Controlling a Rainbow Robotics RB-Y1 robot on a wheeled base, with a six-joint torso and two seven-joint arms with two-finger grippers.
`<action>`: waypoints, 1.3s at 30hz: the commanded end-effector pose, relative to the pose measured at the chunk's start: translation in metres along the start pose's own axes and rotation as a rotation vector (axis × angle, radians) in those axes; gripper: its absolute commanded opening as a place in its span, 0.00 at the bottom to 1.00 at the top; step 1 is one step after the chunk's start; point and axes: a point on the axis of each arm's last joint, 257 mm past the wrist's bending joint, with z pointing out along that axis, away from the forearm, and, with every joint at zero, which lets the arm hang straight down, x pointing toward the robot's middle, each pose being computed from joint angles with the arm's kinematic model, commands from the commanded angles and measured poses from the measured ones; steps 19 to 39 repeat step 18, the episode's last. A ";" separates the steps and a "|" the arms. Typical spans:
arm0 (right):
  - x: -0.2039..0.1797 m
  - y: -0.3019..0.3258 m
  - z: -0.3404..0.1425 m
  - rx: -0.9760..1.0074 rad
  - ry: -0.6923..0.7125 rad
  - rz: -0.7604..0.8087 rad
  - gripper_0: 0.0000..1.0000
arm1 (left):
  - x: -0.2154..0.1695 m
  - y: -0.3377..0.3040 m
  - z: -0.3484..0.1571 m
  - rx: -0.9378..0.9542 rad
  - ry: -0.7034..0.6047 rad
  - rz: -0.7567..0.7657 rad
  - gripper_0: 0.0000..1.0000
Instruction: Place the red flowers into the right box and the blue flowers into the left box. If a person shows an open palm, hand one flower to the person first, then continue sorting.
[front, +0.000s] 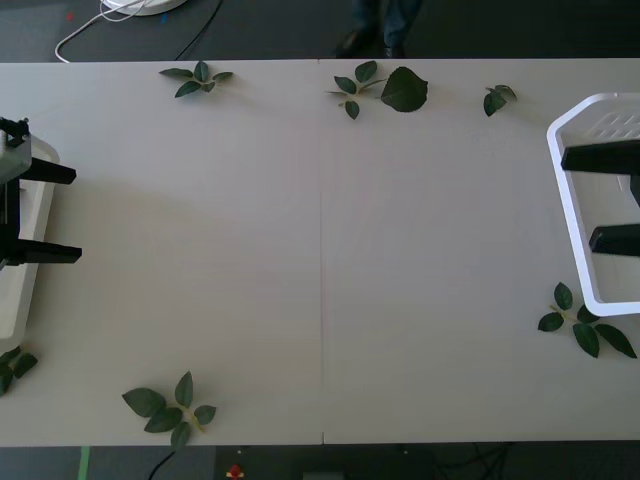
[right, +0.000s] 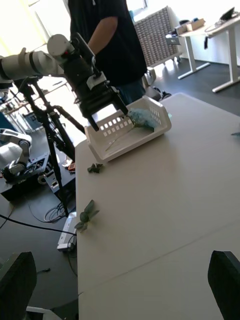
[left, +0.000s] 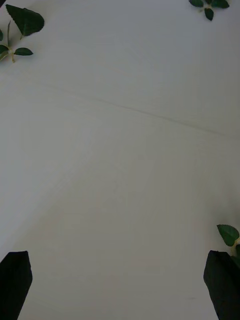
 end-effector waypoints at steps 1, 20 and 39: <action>0.000 0.011 0.000 0.007 0.035 0.009 1.00 | -0.007 0.004 -0.005 -0.008 -0.022 -0.055 1.00; 0.006 0.012 0.000 0.015 0.035 0.022 1.00 | -0.007 0.004 -0.005 -0.008 -0.022 -0.055 1.00; 0.006 0.012 0.000 0.015 0.035 0.022 1.00 | -0.007 0.004 -0.005 -0.008 -0.022 -0.055 1.00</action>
